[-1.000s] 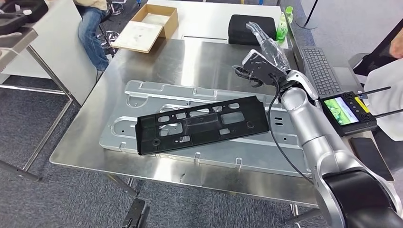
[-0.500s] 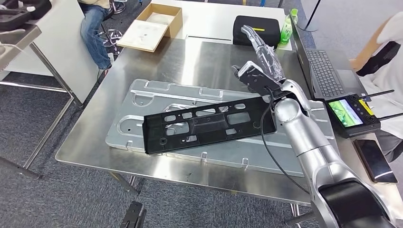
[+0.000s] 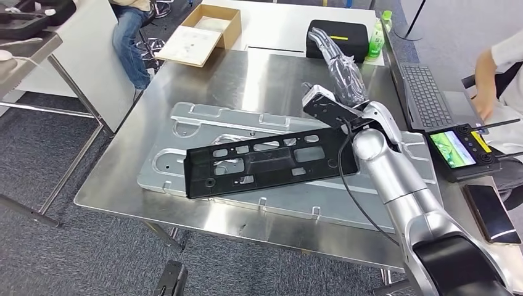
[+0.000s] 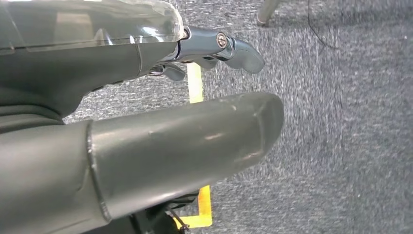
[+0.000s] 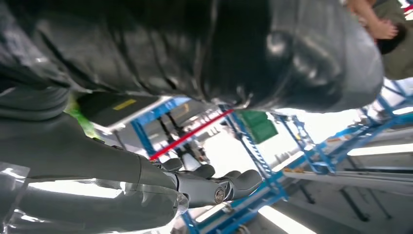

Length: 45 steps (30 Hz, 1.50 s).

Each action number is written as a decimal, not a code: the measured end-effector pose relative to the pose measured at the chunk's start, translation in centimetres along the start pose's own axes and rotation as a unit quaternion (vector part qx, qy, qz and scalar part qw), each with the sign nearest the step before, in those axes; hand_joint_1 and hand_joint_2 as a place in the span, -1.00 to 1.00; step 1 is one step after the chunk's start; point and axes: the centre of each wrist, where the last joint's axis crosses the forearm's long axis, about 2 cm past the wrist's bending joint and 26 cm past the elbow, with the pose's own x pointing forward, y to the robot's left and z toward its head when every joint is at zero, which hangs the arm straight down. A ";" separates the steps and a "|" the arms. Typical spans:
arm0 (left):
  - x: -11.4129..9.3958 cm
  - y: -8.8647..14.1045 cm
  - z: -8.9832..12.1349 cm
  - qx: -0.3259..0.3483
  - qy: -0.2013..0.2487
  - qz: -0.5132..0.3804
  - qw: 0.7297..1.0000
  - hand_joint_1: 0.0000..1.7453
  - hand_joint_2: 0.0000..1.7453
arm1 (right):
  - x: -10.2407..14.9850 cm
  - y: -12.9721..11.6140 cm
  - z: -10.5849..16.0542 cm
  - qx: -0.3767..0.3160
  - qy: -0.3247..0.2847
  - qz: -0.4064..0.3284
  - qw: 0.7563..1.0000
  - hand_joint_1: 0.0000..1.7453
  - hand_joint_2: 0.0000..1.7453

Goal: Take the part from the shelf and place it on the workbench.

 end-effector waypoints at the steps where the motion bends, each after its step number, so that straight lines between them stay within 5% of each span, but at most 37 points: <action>1: 0.0 0.0 0.0 0.001 0.000 0.000 1.000 -1.00 -1.00 | 0.1 -0.1 -0.2 -0.002 -0.002 0.001 1.000 -1.00 -1.00; 23: -0.3 -1.3 0.6 -0.015 0.012 0.011 1.000 -1.00 -1.00 | 2.1 -3.8 -6.2 0.007 -0.023 0.056 0.998 -1.00 -1.00; 45: -1.3 -1.6 1.3 -0.012 0.026 0.015 0.999 -1.00 -1.00 | 2.5 -4.6 -7.2 0.022 -0.021 0.073 0.997 -1.00 -1.00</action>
